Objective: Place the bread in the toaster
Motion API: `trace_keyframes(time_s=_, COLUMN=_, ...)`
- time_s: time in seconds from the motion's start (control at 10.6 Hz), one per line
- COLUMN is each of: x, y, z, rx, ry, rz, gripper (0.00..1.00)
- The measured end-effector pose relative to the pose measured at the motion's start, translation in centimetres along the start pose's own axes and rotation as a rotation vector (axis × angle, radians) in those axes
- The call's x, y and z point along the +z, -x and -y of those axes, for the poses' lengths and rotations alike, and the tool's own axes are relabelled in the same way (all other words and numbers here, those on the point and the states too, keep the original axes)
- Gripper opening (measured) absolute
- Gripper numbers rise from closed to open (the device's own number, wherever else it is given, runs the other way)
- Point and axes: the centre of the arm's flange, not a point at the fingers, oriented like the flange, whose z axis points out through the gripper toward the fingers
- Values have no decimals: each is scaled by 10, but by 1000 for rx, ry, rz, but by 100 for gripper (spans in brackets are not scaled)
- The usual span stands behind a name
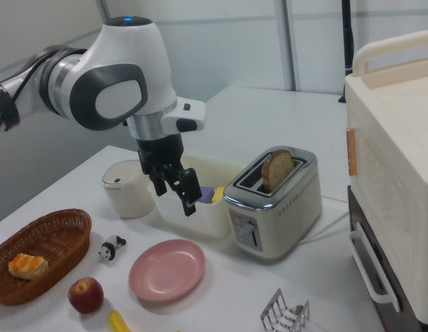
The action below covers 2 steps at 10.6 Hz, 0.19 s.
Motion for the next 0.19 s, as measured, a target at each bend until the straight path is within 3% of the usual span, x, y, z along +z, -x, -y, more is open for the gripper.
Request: trace_keyframes(time_s=0.19, x=6, y=1, z=4, rx=-10, ry=14, rz=16, gripper=100)
